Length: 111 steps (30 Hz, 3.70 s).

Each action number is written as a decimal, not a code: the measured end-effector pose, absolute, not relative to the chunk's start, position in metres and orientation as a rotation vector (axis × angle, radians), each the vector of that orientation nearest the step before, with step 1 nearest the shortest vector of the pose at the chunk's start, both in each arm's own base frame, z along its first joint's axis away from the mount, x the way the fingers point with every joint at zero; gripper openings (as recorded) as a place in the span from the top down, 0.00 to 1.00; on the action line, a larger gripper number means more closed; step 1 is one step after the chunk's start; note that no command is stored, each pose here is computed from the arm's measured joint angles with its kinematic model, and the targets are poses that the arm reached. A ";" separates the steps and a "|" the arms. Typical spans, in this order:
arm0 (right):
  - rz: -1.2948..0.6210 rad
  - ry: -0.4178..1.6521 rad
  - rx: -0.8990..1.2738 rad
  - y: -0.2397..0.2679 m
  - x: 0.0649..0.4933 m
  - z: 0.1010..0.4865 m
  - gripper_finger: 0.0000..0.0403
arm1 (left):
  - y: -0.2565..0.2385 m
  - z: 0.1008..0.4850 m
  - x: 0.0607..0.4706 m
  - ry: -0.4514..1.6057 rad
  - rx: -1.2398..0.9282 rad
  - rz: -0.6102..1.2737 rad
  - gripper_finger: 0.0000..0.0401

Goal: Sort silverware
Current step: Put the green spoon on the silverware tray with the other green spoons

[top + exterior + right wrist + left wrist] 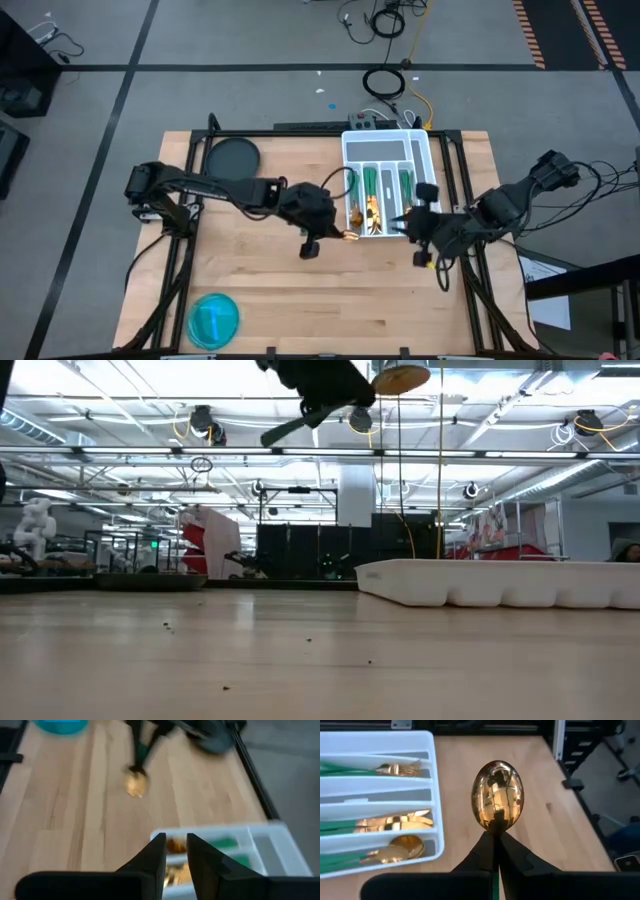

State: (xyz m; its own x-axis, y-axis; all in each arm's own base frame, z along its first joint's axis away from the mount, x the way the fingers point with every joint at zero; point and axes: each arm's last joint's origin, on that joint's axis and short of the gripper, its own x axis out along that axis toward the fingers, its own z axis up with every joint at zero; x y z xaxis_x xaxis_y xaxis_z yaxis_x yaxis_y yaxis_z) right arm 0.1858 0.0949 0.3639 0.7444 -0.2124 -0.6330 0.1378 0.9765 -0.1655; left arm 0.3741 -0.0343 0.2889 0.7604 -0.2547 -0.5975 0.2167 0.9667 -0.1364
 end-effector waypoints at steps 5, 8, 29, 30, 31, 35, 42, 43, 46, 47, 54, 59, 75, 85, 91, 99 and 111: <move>-0.103 0.658 -0.290 0.109 0.209 0.360 0.83 | -0.029 0.317 0.375 0.574 -0.071 -0.265 0.97; -0.064 0.636 -0.389 0.116 0.221 0.356 0.83 | -0.026 0.324 0.377 0.557 -0.117 -0.291 0.97; -0.084 0.515 -0.462 0.128 0.234 0.367 0.83 | -0.006 0.336 0.376 0.522 -0.377 -0.487 0.97; -0.077 0.494 -0.461 0.129 0.233 0.371 0.83 | -0.003 0.338 0.377 0.505 -0.389 -0.502 0.97; -0.072 0.478 -0.464 0.130 0.233 0.375 0.83 | 0.001 0.340 0.378 0.485 -0.403 -0.520 0.97; -0.055 0.449 -0.484 0.133 0.231 0.382 0.83 | 0.009 0.352 0.380 0.377 -0.434 -0.586 0.97; -0.058 0.428 -0.475 0.133 0.232 0.384 0.83 | 0.014 0.361 0.380 0.327 -0.481 -0.679 0.97; -0.053 0.426 -0.473 0.134 0.231 0.384 0.83 | 0.015 0.360 0.379 0.335 -0.486 -0.691 0.97; -0.069 0.407 -0.457 0.132 0.222 0.390 0.83 | 0.018 0.354 0.378 0.367 -0.514 -0.711 0.97; -0.090 0.399 -0.462 0.129 0.217 0.394 0.83 | 0.019 0.354 0.378 0.367 -0.522 -0.710 0.97; -0.109 0.223 -0.427 0.112 0.194 0.427 0.83 | 0.019 0.366 0.380 0.245 -0.459 -0.739 0.97; -0.070 0.129 -0.460 0.111 0.192 0.440 0.78 | 0.020 0.369 0.381 0.211 -0.444 -0.725 0.97; -0.080 0.162 -0.499 0.104 0.222 0.429 0.65 | 0.019 0.370 0.381 0.195 -0.436 -0.711 0.97; -0.062 0.158 -0.480 0.094 0.228 0.430 0.67 | 0.018 0.370 0.381 0.195 -0.433 -0.715 0.97; -0.022 0.157 -0.473 0.089 0.231 0.429 0.72 | 0.018 0.370 0.381 0.194 -0.432 -0.715 0.97; -0.034 0.221 -0.490 0.088 0.249 0.416 0.87 | 0.017 0.370 0.381 0.194 -0.430 -0.717 0.97; -0.045 0.213 -0.451 0.087 0.249 0.416 1.00 | 0.017 0.371 0.381 0.192 -0.428 -0.726 0.97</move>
